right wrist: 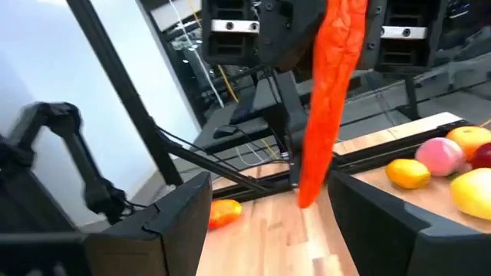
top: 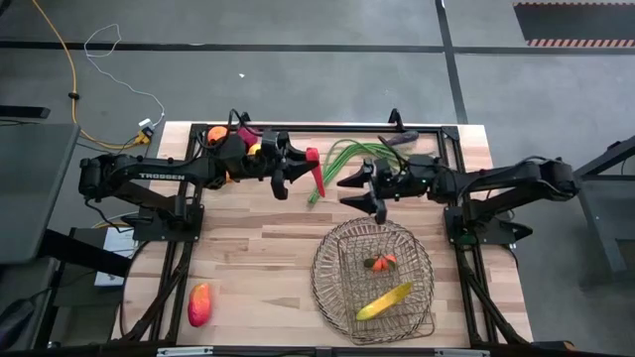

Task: Build produce basket
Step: Put the carrot into the wire basket

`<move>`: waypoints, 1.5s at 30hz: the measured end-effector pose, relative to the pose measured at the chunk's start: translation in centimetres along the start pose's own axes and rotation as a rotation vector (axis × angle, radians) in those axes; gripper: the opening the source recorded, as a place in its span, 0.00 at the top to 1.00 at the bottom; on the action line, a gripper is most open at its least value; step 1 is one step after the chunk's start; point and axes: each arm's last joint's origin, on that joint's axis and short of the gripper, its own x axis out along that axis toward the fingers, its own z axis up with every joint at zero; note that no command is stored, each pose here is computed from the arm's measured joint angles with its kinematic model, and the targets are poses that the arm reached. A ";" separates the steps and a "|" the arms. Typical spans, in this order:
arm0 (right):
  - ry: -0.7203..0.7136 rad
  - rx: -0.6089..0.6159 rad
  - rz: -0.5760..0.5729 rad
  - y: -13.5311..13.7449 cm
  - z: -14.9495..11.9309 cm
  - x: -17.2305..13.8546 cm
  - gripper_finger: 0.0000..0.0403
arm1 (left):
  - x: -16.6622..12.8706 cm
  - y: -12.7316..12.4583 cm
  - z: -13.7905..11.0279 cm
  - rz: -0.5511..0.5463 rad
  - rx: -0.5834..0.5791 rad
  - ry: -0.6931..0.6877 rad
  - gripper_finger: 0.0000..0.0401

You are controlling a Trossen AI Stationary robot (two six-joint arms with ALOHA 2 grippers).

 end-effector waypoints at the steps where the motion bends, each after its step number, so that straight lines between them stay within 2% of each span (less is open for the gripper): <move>1: -0.003 -0.009 -0.003 0.0 0.2 0.4 0.37 | 0.0 -0.1 0.0 -0.008 0.008 0.003 0.78; 6: 0.027 -0.040 -0.002 0.0 1.6 2.9 0.37 | 0.8 -0.6 -1.3 -0.026 0.082 0.051 0.78; 10: 0.151 -0.067 -0.094 -0.3 2.1 4.1 0.37 | 1.3 -1.2 -1.0 -0.047 0.116 0.041 0.78; 14: 0.132 -0.103 -0.153 -0.3 3.2 4.8 0.37 | 1.3 -1.8 -1.0 -0.062 0.139 0.057 0.78; 21: 0.080 -0.119 -0.126 0.5 4.8 5.3 0.37 | 1.2 -2.1 -1.0 -0.073 0.148 0.055 0.78; 27: 0.074 -0.097 -0.132 1.2 4.5 5.5 0.39 | 1.3 -2.0 -1.1 -0.060 0.150 0.046 0.78; 31: 0.073 -0.091 -0.152 1.3 4.0 6.0 0.47 | 1.3 -2.1 -0.9 -0.065 0.151 0.027 0.78; 40: 0.047 -0.097 -0.149 1.3 4.1 6.2 0.75 | 1.3 -2.1 -0.9 -0.061 0.150 0.031 0.77; 45: 0.052 -0.102 -0.147 1.3 4.1 6.2 0.87 | 1.3 -2.0 -0.9 -0.053 0.098 0.034 0.71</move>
